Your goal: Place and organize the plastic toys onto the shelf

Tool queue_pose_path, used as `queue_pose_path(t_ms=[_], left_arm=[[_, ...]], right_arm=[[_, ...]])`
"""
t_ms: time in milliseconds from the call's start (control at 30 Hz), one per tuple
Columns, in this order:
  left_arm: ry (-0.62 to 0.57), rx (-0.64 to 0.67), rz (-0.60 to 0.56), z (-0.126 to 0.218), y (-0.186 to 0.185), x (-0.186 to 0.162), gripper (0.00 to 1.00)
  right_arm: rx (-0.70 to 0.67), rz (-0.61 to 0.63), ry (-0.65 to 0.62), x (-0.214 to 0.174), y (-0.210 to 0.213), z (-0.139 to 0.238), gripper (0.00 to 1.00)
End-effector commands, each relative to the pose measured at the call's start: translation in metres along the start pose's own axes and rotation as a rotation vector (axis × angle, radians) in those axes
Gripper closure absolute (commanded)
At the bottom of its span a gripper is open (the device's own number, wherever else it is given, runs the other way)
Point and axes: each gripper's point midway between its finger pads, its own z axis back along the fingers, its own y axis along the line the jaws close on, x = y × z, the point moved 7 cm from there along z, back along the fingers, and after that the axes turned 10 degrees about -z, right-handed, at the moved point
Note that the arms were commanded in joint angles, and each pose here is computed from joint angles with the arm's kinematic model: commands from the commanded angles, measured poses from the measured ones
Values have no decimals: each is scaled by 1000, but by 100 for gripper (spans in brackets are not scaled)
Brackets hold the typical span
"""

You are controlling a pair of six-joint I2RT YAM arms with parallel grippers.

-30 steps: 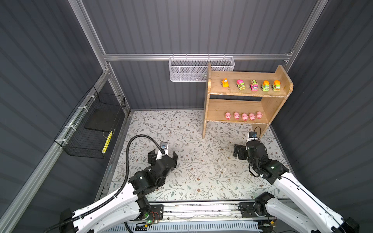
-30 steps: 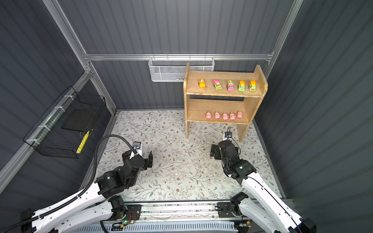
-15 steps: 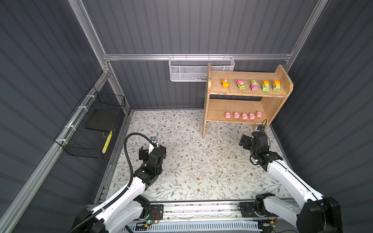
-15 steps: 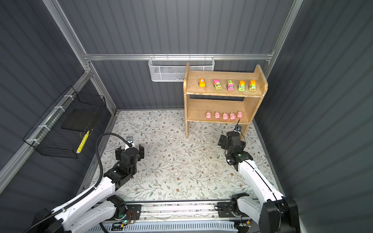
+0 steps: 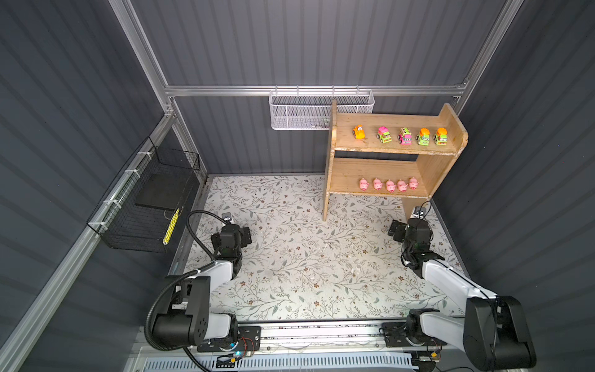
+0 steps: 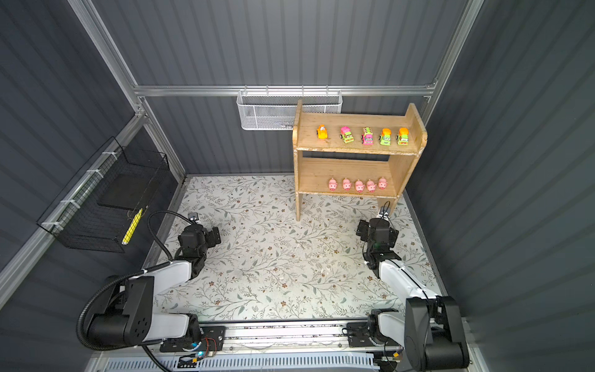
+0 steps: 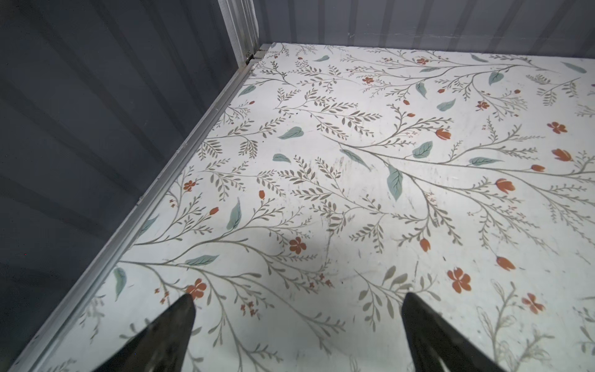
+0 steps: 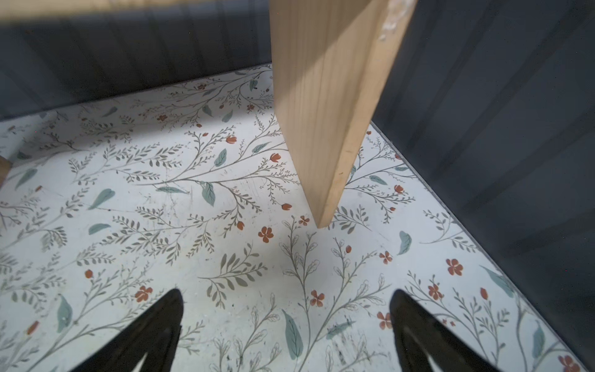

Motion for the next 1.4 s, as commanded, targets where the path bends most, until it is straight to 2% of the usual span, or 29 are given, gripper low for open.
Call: queue_pose_path(t_ms=[0, 167, 233, 433, 533, 600, 700, 1367], left_arm=[[-102, -35, 68, -4, 2, 8, 0], [-162, -35, 95, -3, 8, 7, 0], [-195, -36, 88, -2, 8, 7, 0], [-262, -54, 73, -14, 0, -10, 0], [-190, -95, 38, -25, -7, -9, 0], [-166, -133, 14, -34, -13, -4, 0], [-113, -180, -22, -42, -19, -1, 0], [-129, -184, -29, -43, -21, 1, 0]], right_arm=[[31, 6, -125, 18, 5, -7, 1], [34, 17, -133, 15, 7, -19, 1], [48, 6, -178, 14, 6, -22, 1], [120, -20, -190, 6, 4, -24, 1], [162, -15, -183, -1, 4, -24, 1], [179, -20, -237, -4, 2, -23, 1], [184, -24, -191, -5, 2, -25, 1], [192, -32, -208, -4, 0, -24, 1]])
